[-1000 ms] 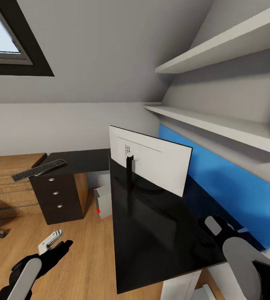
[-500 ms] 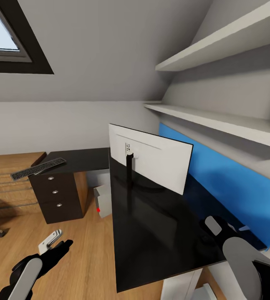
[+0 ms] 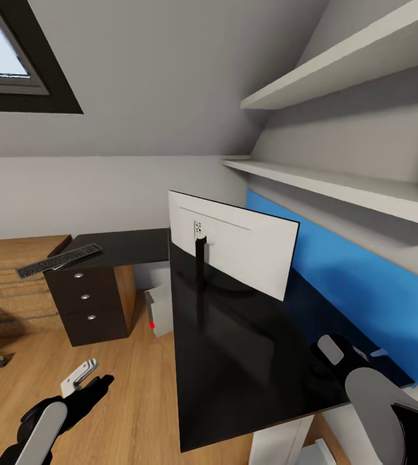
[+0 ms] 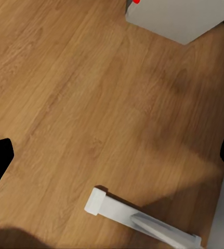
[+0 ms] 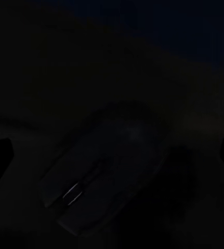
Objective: In the bedroom, organize the workspace by keeping the computer under the desk, ensuring the monitor is on the desk, placing the keyboard on the desk next to the monitor, placing the mouse on the desk next to the keyboard, moving the folder from the swivel chair onto the desk next to the mouse, stacking the notebook on top of the folder with the pen on top of the notebook, and positioning the swivel chair next to the desk.
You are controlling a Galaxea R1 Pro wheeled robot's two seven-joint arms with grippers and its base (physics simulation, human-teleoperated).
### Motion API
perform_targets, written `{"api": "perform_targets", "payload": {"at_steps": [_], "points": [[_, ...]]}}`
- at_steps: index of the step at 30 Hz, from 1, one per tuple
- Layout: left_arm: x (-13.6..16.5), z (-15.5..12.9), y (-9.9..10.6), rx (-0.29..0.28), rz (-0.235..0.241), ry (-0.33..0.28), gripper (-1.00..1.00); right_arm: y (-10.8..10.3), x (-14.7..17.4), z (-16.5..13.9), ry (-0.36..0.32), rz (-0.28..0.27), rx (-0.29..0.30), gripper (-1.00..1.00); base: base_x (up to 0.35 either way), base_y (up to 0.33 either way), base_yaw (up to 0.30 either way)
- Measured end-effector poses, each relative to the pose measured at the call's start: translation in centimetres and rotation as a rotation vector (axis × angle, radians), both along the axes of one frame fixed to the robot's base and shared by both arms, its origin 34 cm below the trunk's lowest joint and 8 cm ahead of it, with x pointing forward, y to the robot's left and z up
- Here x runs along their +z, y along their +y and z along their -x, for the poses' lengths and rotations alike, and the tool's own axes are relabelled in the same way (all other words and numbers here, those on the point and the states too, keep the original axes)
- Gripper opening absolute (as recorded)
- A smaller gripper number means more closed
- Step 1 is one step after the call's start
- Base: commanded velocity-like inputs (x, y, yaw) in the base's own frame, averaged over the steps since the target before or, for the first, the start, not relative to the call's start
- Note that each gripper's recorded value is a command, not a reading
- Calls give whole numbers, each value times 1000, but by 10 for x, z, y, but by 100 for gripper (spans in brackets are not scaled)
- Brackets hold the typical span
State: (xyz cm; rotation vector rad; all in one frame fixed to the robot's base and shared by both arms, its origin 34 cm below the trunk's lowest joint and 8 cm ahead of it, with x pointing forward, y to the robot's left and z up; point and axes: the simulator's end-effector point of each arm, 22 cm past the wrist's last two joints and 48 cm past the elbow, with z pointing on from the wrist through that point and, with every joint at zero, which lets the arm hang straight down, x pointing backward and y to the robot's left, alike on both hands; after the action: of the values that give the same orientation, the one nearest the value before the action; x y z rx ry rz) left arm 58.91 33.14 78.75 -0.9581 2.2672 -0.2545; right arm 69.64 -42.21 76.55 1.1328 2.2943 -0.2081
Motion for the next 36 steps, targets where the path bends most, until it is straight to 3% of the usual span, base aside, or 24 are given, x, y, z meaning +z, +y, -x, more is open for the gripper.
{"api": "perform_targets", "payload": {"at_steps": [15, 20, 27, 36], "points": [[-4, 2, -2, -1, 6, 10, 100, 2, -2, 1, 1, -12, -7, 100, 0, 0, 0], [-12, 6, 0, 2, 5, 32, 100, 7, -6, 3, -3, -55, -32, 100, 0, 0, 0], [-17, 9, 1, 4, 2, 43, 100, 8, -6, 3, -4, -64, -38, 100, 32, 0, 0], [-26, 14, 5, 4, -21, 70, 100, 9, -7, 4, -3, -66, -38, 100, 70, 0, 0]]}}
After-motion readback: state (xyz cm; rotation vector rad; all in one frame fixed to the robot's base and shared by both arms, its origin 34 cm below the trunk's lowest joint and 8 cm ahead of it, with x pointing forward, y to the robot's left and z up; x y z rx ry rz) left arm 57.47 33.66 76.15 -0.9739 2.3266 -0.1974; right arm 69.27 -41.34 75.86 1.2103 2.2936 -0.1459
